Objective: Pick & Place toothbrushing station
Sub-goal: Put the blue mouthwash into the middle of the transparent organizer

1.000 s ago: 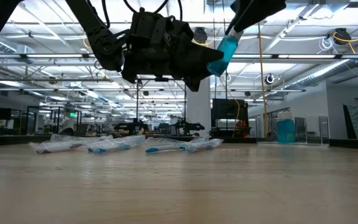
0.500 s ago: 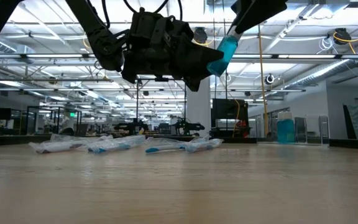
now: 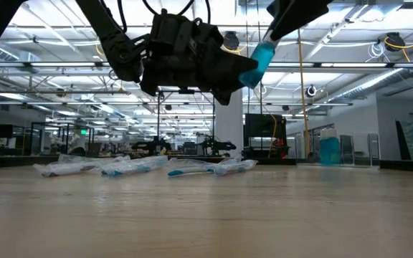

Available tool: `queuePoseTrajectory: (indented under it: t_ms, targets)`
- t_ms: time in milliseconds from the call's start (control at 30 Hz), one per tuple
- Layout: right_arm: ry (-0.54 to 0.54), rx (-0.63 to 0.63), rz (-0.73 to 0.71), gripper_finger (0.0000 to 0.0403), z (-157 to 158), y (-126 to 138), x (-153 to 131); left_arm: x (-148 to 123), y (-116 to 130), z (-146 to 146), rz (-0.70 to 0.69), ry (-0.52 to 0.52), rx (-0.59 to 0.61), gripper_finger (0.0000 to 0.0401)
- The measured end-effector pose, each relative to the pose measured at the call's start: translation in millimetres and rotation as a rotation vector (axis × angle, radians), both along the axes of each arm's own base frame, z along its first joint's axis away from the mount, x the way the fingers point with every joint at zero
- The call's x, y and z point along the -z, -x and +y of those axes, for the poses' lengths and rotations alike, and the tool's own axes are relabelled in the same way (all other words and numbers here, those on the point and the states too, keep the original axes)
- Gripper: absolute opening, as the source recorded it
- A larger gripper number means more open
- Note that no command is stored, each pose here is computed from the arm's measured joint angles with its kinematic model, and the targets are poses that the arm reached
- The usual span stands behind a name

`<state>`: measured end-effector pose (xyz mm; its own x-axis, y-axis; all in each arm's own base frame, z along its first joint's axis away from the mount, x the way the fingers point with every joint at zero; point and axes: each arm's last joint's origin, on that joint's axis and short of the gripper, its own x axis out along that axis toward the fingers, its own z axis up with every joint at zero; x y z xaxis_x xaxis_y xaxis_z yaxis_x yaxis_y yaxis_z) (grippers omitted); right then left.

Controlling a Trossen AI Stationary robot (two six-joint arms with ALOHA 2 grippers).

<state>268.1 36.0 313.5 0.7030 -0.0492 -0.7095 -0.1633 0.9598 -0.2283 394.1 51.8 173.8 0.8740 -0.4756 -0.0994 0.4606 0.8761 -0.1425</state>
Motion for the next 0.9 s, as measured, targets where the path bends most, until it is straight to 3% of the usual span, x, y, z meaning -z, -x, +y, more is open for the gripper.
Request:
queuePoseTrajectory:
  t_ms: [167, 300, 467, 667, 900]
  targets:
    - [0.003, 0.000, 0.012, 0.0091, -0.2, 0.8, 0.8, 0.5, -1.3, -4.5, -0.014, -0.036, -0.022, 0.0145]
    - [0.016, 0.008, 0.042, 0.0092, -0.9, 3.1, 2.7, 0.0, -4.6, -8.2, -0.001, -0.050, -0.105, 0.0150]
    - [0.019, 0.116, 0.058, 0.0092, -5.4, 4.8, 4.7, -10.6, -12.3, -7.3, -0.030, -0.064, -0.197, 0.0202]
    - [-0.010, 0.186, 0.104, 0.0092, -13.0, 8.2, 7.9, -17.5, -16.5, -6.4, -0.044, -0.066, -0.208, 0.0271]
    - [0.044, 0.381, 0.138, 0.0091, -37.7, 21.2, 3.3, -17.6, -16.6, -5.9, -0.046, -0.073, -0.214, 0.0309]
